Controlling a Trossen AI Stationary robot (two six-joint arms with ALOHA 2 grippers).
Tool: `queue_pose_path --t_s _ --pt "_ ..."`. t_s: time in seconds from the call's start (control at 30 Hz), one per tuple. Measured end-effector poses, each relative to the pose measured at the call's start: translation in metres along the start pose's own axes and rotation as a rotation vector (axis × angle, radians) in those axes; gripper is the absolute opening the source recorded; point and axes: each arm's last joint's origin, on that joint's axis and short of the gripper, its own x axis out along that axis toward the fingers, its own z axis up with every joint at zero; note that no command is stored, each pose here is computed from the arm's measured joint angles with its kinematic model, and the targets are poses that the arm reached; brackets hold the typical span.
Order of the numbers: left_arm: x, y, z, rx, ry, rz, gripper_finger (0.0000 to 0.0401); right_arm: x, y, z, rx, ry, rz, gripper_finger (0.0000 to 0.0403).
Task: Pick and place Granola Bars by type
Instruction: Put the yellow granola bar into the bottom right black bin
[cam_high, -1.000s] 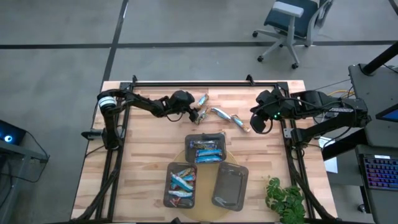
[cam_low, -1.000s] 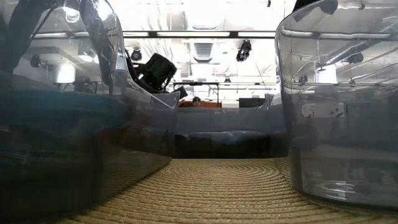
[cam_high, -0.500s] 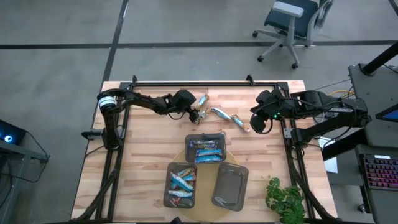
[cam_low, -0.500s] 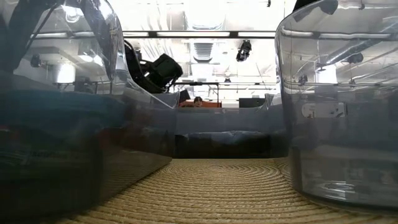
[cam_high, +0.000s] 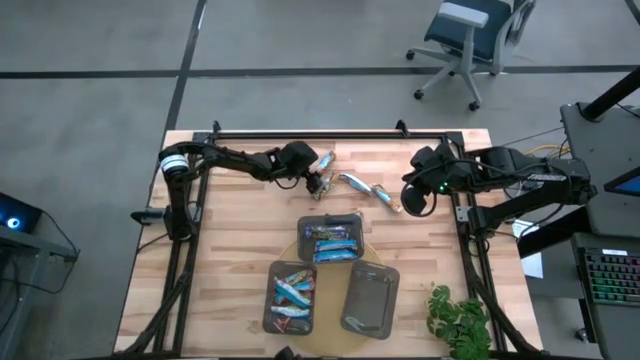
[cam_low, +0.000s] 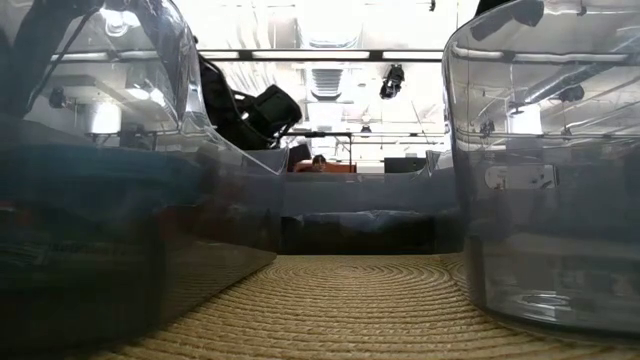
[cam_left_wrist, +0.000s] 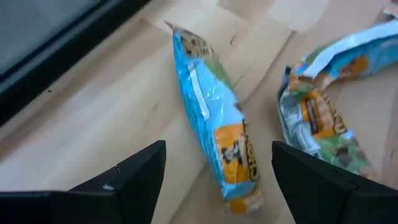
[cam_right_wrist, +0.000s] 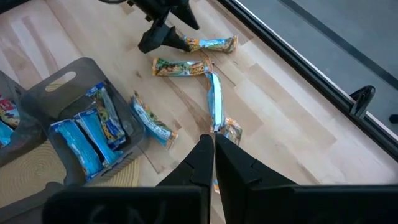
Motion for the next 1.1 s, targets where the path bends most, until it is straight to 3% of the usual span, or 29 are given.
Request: queue_pose_path --t_s 0.2,0.67,1.1 --pt "0.009 -0.001 -0.004 -0.006 0.028 0.008 0.0273 0.002 0.0 -0.001 0.01 0.004 -0.003 0.0009" --pt "0.031 -0.01 0.02 0.018 0.119 0.018 0.0247 0.002 0.0 -0.001 0.015 0.005 -0.003 0.0009" --pt "0.031 -0.01 0.019 0.017 0.147 0.019 0.0229 0.002 0.0 -0.001 0.015 0.007 -0.003 0.0009"
